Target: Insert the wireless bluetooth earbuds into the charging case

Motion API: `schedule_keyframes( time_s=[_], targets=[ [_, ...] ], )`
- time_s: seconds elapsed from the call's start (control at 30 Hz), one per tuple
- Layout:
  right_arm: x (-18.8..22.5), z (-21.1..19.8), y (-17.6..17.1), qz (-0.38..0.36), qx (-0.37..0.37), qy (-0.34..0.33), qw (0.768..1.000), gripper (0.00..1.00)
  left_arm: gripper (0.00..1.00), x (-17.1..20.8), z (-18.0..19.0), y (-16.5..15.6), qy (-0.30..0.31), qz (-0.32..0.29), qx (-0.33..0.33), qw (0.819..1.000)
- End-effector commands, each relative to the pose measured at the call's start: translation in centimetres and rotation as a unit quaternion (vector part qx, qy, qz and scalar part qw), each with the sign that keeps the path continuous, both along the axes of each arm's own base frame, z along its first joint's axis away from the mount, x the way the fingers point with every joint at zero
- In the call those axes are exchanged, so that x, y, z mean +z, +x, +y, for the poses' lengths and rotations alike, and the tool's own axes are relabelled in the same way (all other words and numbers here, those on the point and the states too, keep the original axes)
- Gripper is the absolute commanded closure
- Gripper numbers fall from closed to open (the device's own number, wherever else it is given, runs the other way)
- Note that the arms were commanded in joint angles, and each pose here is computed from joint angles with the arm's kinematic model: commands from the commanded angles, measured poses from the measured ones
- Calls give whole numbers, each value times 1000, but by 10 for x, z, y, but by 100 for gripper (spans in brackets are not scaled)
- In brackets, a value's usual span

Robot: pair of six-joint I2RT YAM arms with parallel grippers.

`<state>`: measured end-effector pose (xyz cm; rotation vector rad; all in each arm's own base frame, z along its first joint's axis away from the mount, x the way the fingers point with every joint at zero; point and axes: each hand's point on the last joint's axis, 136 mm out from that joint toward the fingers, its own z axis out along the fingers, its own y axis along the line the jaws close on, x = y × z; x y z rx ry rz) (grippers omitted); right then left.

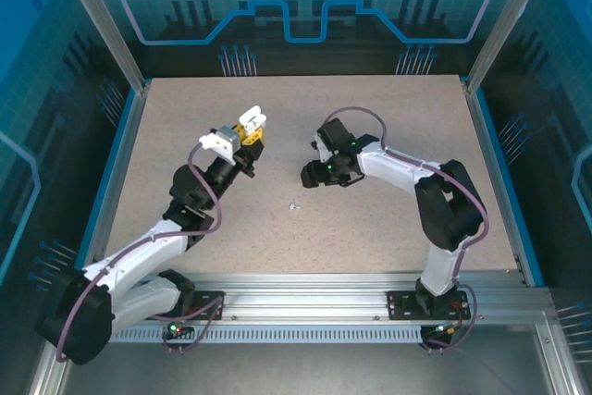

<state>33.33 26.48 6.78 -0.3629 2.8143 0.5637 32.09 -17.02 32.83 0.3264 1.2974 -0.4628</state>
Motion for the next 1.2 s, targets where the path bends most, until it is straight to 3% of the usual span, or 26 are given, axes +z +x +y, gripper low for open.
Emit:
schedule_keyframes(
  time_s=[0.0, 0.03, 0.07, 0.3, 0.43, 0.57, 0.7, 1.17],
  targets=[
    [7, 13, -8, 12, 42, 5, 999, 13, 100, 3, 11, -4, -16, 0, 16, 1000],
    [7, 16, -9, 9, 48, 1, 999, 1, 100, 3, 13, -6, -16, 0, 18, 1000],
    [7, 18, -9, 6, 55, -5, 998, 0, 100, 3, 14, -7, -16, -1, 18, 1000],
    [4, 25, -17, -4, 115, -65, 991, 4, 100, 2, 16, -9, -18, -2, 20, 1000],
    [-8, 27, -25, -6, 168, -139, 976, 9, 100, 5, 17, -9, -19, -5, 21, 1000],
    [-24, 32, -32, 2, 200, -178, 963, 21, 100, 10, 19, -10, -24, -10, 23, 999],
    [-35, 43, -37, 8, 217, -182, 959, 30, 100, 12, 20, -10, -25, -12, 25, 999],
    [-52, 60, -44, 32, 227, -155, 961, 46, 100, 12, 18, -6, -23, -7, 23, 999]
  ],
)
